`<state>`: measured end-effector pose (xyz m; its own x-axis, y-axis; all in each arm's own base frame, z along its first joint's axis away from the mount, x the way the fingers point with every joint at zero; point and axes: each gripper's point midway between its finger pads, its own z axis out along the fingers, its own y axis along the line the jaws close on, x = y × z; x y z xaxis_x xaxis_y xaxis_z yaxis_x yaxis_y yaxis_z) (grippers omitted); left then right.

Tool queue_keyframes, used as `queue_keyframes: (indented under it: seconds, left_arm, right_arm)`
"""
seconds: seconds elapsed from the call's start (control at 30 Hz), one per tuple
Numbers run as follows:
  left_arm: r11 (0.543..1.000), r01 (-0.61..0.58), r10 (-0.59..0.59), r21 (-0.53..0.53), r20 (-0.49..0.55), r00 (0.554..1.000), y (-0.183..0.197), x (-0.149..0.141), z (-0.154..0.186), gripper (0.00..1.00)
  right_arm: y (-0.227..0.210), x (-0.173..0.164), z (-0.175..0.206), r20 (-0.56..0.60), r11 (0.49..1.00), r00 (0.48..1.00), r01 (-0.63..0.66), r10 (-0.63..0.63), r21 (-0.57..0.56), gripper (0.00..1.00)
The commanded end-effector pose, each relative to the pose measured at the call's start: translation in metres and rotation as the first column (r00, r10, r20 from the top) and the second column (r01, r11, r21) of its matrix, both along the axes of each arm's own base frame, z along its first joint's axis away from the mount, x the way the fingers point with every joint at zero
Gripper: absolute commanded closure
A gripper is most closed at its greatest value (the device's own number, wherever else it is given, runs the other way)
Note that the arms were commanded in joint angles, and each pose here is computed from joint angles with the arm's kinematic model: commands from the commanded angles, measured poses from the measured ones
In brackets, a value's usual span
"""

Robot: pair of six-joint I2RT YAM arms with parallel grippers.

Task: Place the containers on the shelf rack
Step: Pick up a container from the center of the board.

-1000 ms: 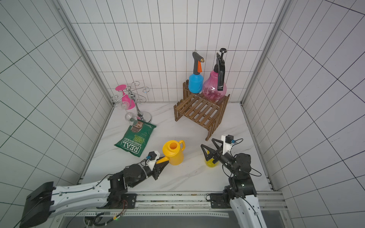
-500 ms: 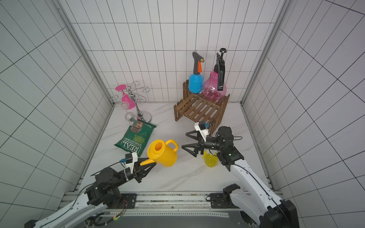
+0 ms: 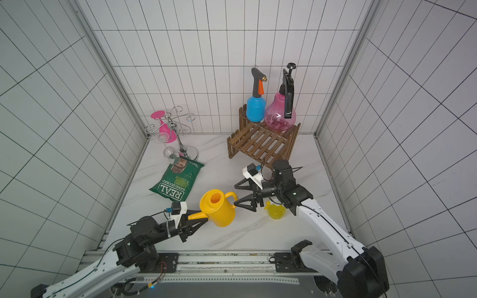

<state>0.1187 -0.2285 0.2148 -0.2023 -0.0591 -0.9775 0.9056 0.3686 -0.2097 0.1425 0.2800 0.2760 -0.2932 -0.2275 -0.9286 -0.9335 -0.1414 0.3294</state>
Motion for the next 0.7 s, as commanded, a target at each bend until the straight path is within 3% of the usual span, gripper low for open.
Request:
queue_keyframes:
  seconds: [0.0, 0.3, 0.5, 0.67]
  left_arm:
    - [0.998, 0.006, -0.002, -0.062, 0.054, 0.999, 0.003, -0.003, 0.027, 1.00]
    - [0.998, -0.002, 0.005, -0.070, 0.046, 0.999, 0.003, -0.001, 0.028, 1.00]
    - [0.997, -0.014, 0.017, -0.072, 0.033, 0.999, 0.003, 0.001, 0.027, 1.00]
    - [0.997, -0.019, 0.021, -0.071, 0.022, 1.000, 0.003, 0.003, 0.026, 1.00]
  right_arm:
    - [0.004, -0.004, 0.000, 0.012, 0.999, 0.999, -0.043, 0.043, -0.029, 0.18]
    - [0.013, -0.014, -0.015, 0.038, 0.988, 0.993, -0.110, 0.115, -0.110, 0.43]
    - [0.016, -0.022, -0.018, 0.085, 0.982, 0.986, -0.134, 0.146, -0.133, 0.50]
    - [0.016, -0.025, -0.017, 0.101, 0.980, 0.982, -0.147, 0.161, -0.136, 0.63]
